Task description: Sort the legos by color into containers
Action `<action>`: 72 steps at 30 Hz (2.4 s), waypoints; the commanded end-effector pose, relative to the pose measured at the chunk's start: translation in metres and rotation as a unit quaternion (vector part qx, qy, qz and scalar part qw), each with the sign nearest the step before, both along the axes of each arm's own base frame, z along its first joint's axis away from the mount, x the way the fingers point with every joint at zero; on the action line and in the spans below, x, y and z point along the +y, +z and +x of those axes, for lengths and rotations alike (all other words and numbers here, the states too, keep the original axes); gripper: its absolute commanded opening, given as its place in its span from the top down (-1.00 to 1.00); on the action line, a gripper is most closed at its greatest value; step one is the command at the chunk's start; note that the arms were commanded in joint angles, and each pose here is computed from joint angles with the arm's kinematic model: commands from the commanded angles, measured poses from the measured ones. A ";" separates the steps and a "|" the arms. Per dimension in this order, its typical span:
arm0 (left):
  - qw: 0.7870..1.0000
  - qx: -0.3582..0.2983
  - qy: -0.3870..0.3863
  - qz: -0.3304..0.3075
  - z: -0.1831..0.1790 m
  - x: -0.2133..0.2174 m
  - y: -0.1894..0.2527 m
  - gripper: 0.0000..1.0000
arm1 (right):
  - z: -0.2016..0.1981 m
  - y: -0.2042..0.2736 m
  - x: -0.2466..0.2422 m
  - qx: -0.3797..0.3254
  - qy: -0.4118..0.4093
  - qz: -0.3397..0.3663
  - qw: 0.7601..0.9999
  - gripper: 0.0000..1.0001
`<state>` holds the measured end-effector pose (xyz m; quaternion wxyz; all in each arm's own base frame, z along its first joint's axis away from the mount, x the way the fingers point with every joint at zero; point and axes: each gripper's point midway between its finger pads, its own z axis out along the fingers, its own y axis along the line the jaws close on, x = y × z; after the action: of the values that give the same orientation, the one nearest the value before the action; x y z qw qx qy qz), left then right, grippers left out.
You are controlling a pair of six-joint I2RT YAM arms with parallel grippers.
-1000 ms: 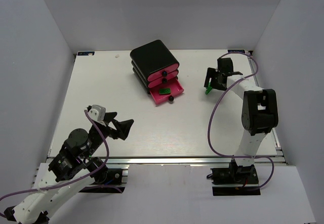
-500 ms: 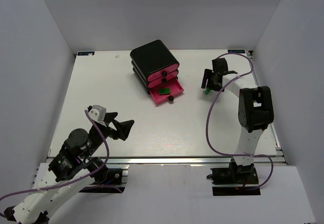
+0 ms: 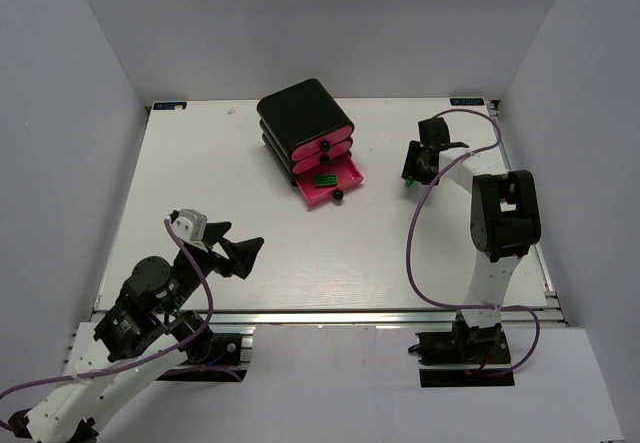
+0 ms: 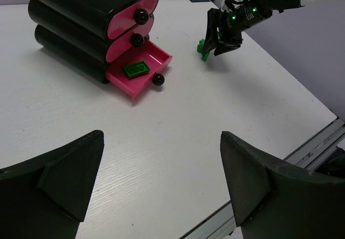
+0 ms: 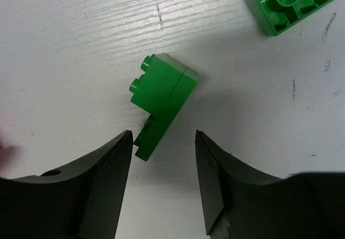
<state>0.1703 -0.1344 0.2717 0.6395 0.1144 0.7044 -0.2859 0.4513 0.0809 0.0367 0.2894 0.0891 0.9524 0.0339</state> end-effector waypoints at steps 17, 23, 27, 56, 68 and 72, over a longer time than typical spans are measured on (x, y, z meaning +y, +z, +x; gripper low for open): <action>1.000 -0.006 -0.006 -0.002 -0.002 -0.001 0.000 -0.96 | 0.014 -0.006 -0.004 -0.017 -0.011 -0.004 1.000 0.54; 1.000 -0.007 -0.005 -0.004 -0.002 0.000 0.001 -0.96 | 0.017 0.008 -0.006 -0.052 0.011 -0.013 0.999 0.90; 1.000 -0.001 -0.008 0.000 -0.001 -0.004 -0.003 -0.96 | 0.009 0.035 0.014 -0.072 0.087 0.018 0.993 1.00; 0.953 0.238 0.010 -0.189 0.050 -0.092 -0.044 -0.93 | -0.206 0.129 0.167 -0.221 0.629 0.087 0.741 1.00; 0.950 0.250 -0.001 -0.188 0.062 -0.114 -0.057 -0.93 | -0.218 0.116 0.193 -0.244 0.660 0.019 0.711 1.00; 0.948 0.247 -0.010 -0.199 0.064 -0.119 -0.058 -0.94 | -0.212 0.124 0.204 -0.261 0.640 -0.001 0.723 1.00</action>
<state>0.2319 -0.2438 0.1858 0.4361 -0.0845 0.7981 -0.4070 0.2213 0.2767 0.1433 0.3857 -0.5688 0.6766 0.2645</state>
